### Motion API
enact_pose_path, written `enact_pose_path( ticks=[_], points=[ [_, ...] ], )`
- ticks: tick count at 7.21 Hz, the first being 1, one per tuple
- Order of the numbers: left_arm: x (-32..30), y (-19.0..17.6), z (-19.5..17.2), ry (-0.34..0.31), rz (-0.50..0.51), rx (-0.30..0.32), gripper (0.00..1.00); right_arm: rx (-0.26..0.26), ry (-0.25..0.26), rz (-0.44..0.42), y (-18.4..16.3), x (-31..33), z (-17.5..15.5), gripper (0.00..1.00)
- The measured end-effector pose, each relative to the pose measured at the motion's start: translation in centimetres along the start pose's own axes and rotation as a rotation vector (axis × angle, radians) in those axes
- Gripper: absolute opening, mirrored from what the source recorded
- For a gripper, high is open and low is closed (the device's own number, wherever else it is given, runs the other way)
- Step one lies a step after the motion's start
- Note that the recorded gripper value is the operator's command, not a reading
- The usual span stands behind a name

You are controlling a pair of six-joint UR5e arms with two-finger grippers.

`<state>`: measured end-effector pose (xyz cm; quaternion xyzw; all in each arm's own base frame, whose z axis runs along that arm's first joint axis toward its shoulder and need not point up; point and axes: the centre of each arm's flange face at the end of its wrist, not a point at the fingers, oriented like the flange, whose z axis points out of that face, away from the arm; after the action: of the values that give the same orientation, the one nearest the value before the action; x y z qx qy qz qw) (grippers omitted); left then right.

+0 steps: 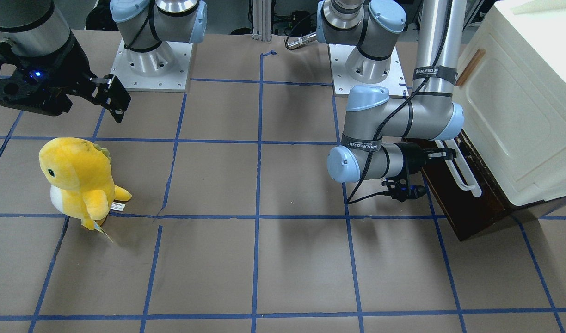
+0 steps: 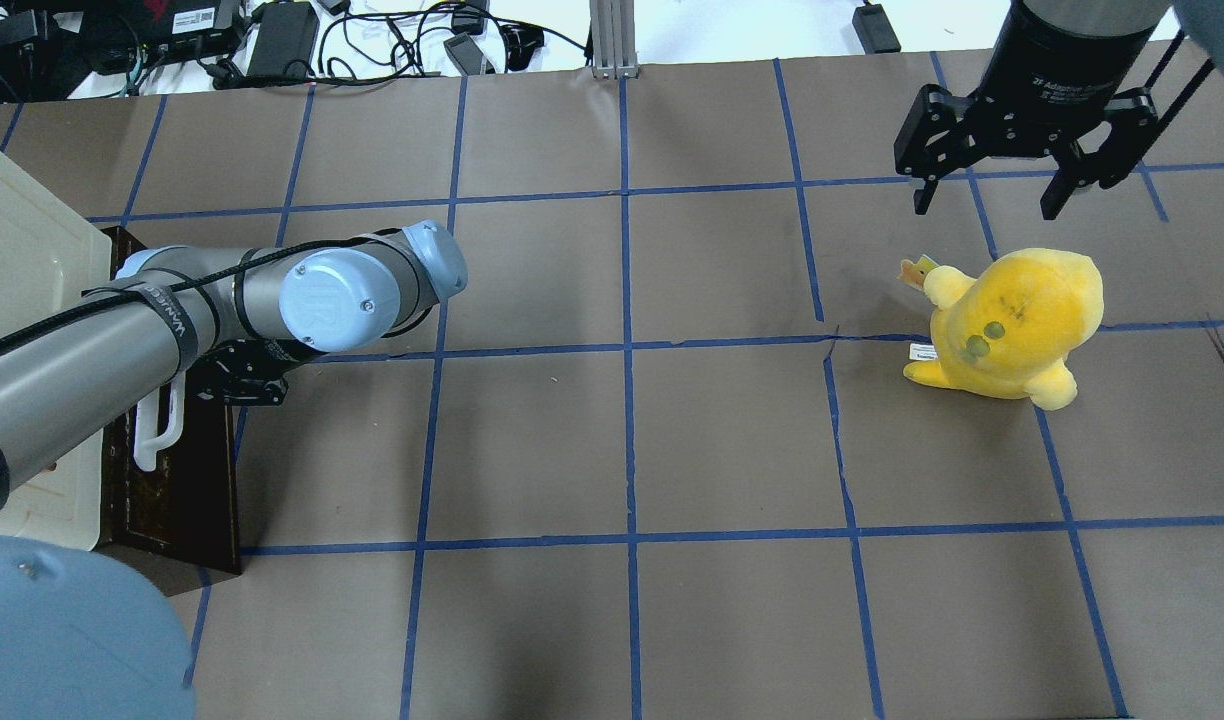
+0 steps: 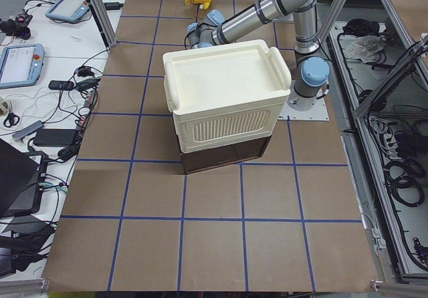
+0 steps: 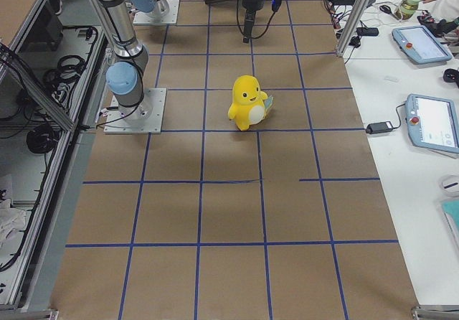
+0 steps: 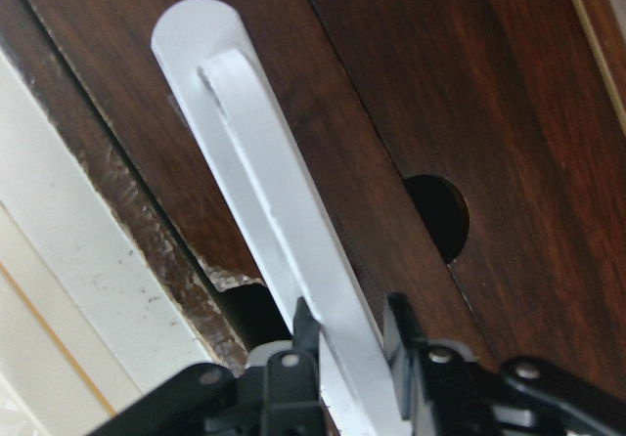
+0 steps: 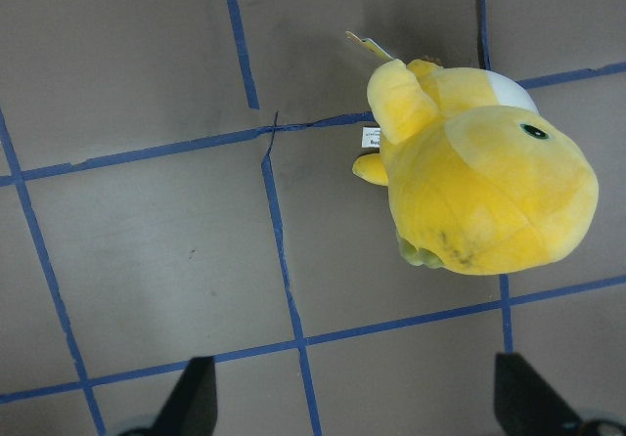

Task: Pull drawer sideways
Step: 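Pull the handle with the left gripper, sliding the drawer out from the cabinet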

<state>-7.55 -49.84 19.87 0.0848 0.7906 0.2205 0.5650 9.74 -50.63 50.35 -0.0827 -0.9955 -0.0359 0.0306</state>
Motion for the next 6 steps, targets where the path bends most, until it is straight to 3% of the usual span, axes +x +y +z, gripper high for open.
enact_pose_path(
  ticks=[6],
  points=[
    [0.6, 0.6, -2.0, -0.02, 0.013, 0.038, 0.2, 0.0, 0.0, 0.0, 0.0, 0.0, 0.0, 1.0]
  ],
)
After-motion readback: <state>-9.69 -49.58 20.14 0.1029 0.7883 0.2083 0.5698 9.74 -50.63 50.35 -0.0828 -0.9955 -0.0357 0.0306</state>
